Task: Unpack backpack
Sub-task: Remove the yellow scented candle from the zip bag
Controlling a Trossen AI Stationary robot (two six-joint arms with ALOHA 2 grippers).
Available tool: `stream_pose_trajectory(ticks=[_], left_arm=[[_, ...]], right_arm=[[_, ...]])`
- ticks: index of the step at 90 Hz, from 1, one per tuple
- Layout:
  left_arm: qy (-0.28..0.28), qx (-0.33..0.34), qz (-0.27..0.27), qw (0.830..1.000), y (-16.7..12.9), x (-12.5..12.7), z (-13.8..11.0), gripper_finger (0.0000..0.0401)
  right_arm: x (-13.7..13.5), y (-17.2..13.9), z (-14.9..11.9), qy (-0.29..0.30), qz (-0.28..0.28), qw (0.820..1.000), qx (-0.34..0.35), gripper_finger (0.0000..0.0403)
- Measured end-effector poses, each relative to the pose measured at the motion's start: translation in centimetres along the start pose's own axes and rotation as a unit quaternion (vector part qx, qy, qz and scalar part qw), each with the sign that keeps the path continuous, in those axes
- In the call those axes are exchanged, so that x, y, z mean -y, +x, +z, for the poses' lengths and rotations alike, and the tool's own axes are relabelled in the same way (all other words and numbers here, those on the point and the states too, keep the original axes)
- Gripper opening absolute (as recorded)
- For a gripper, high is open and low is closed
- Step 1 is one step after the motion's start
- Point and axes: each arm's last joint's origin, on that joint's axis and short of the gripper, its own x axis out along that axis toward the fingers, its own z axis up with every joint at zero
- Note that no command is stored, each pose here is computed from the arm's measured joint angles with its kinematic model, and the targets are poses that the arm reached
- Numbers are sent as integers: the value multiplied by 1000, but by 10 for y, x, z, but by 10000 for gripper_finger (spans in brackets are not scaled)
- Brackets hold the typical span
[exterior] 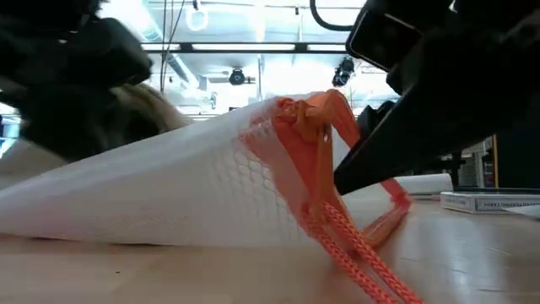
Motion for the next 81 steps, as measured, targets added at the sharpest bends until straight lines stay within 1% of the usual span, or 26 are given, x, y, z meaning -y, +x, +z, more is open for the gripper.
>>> stream_pose_trajectory(ticks=[5, 14, 23, 37, 51, 57, 64, 81], left_arm=[[-2, 0, -8, 1000, 3, 6, -3, 0], [0, 14, -22, 1000, 13, 13, -6, 0], [3, 27, -27, 999, 24, 14, -9, 0], [14, 57, -31, 998, 40, 12, -11, 0], [25, 86, -29, 996, 50, 7, -9, 0], [27, 93, -27, 995, 52, 5, -8, 0], [32, 94, -22, 995, 56, 3, -5, 0], [50, 109, -17, 993, 60, 3, 8, 0]], right_arm=[[3, 4, 0, -21, -19, 1000, 2, 185], [8, 19, -2, -62, -34, 997, -6, 185], [11, 37, -1, -82, -42, 996, -11, 185], [8, 57, 9, -101, -21, 995, -4, 186], [2, 58, 17, -137, -13, 991, 0, 201], [-2, 58, 21, -142, -8, 990, 7, 211], [-4, 58, 25, -142, 0, 990, 12, 226], [-8, 59, 27, -125, 45, 991, 13, 259]])
